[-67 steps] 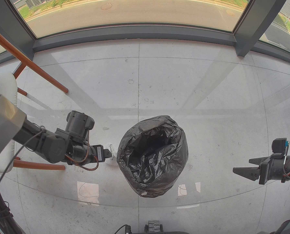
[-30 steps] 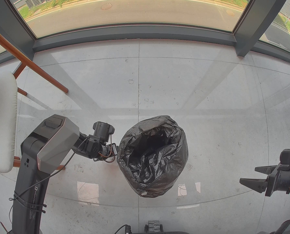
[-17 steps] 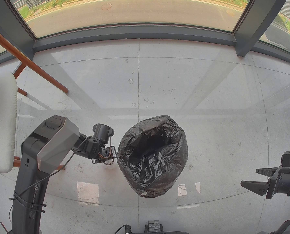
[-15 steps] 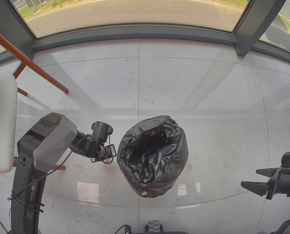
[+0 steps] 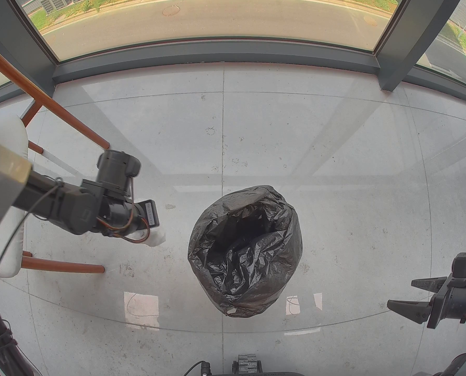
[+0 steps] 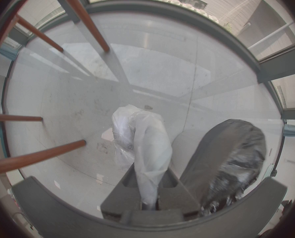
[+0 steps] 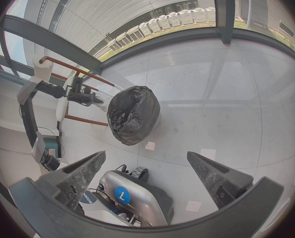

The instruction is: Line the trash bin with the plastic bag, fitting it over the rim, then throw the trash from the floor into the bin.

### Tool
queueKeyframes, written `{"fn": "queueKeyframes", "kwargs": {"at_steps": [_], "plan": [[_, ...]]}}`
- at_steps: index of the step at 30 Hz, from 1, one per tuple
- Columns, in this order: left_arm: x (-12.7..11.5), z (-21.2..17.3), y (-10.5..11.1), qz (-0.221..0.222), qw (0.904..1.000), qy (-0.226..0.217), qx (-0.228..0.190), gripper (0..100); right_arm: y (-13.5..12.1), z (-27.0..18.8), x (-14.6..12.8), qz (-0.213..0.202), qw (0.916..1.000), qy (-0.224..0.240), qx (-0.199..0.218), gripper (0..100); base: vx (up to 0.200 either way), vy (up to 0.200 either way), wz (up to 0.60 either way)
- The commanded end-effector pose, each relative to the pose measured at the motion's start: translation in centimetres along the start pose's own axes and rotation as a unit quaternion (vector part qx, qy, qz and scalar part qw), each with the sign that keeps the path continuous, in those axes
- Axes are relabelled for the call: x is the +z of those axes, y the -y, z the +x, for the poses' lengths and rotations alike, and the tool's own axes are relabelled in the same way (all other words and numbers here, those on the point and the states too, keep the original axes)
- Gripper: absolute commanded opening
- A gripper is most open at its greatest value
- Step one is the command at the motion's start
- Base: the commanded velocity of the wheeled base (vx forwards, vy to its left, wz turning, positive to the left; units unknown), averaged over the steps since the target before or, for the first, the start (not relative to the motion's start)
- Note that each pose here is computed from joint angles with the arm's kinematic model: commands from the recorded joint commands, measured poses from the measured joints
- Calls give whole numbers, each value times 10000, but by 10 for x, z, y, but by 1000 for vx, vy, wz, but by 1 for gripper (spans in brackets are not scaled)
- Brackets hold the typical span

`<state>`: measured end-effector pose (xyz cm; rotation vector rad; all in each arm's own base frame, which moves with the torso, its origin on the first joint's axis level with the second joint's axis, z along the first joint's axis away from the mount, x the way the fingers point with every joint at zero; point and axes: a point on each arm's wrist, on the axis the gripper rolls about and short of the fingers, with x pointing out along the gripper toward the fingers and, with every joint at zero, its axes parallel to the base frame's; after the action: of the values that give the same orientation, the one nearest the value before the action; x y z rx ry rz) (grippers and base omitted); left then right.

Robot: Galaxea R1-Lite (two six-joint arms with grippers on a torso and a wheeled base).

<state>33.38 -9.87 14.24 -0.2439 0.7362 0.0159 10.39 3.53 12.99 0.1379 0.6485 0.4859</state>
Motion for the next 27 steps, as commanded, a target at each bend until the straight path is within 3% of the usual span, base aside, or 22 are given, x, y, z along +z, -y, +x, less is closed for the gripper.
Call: {"fn": "queueKeyframes", "kwargs": {"at_steps": [1, 8, 13, 17, 27], "plan": [[9, -72, -5, 141, 9982, 507, -274, 0, 0, 0, -3, -12, 10000, -39, 20, 100, 0, 0, 0], [1, -81, 17, 378, 9964, 475, -591, 0, 0, 0, -2, -14, 10000, -32, 21, 100, 0, 0, 0], [-6, -87, 45, 642, 9917, 481, -1005, 0, 0, 0, -5, -14, 10000, -65, 29, 100, 0, 0, 0], [-26, -85, 78, 1048, 9848, 238, -1363, 0, 0, 0, -5, -16, 10000, -75, 34, 100, 0, 0, 0], [-48, -58, 126, 2012, 9652, 50, -1667, 0, 0, 0, -5, -7, 10000, -82, 32, 100, 0, 0, 0]]}}
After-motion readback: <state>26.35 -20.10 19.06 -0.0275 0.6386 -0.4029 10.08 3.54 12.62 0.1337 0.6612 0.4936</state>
